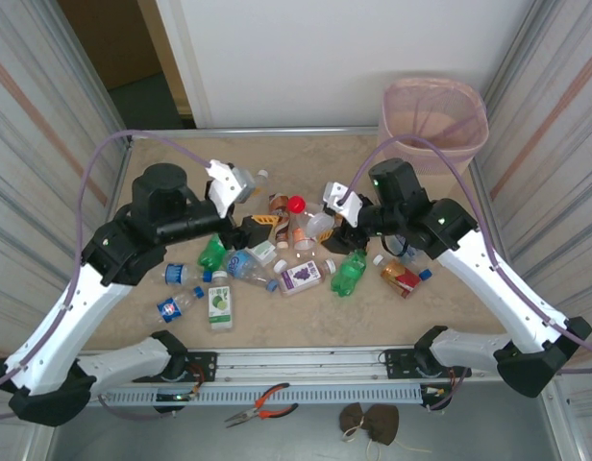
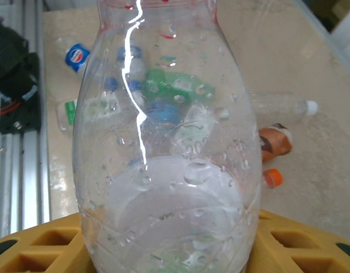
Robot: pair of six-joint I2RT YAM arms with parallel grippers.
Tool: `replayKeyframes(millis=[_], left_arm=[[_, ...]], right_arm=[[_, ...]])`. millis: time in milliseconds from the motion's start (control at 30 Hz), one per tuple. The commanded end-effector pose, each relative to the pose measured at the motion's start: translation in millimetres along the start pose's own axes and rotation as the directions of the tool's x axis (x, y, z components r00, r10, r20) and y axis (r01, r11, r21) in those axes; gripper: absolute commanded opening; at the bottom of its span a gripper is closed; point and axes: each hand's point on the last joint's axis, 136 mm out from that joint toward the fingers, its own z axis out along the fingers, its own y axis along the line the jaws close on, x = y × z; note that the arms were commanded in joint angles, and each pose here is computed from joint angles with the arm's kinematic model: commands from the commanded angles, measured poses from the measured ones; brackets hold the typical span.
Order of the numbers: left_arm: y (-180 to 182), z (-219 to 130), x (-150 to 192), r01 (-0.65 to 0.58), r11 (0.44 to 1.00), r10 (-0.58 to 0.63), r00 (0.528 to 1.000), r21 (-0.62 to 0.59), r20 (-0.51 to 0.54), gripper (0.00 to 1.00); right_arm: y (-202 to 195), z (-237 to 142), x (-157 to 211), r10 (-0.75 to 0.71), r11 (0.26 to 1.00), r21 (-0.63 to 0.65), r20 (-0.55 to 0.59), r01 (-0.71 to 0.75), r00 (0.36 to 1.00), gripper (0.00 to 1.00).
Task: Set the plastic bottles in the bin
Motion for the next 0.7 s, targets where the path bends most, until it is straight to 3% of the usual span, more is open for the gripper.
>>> replayKeyframes(millis=[0,233,433,667], left_arm=[[27,-9,-3,0.03,0.985,-0.021,0.998,-0.171,0.053,0.74],[38,-12,19,0.101,0.964,-0.095,0.995,-0.248,0.036,0.74],[42,-7,47,0.171,0.945,-0.183,0.983,-0.278,-0.018,0.73],[42,-4,69,0.226,0.928,-0.253,0.966,-0.296,-0.056,0.73]], right_arm=[[-26,-14,-17,0.078,0.992,0.095,0.047,-0.082,0.996,0.54],[-94,-39,-24,0.287,0.914,0.262,0.123,-0.31,0.95,0.48],[-162,-76,-18,0.433,0.769,0.408,0.235,-0.492,0.871,0.49],[-232,-128,-7,0.466,0.608,0.534,0.359,-0.587,0.809,0.5]])
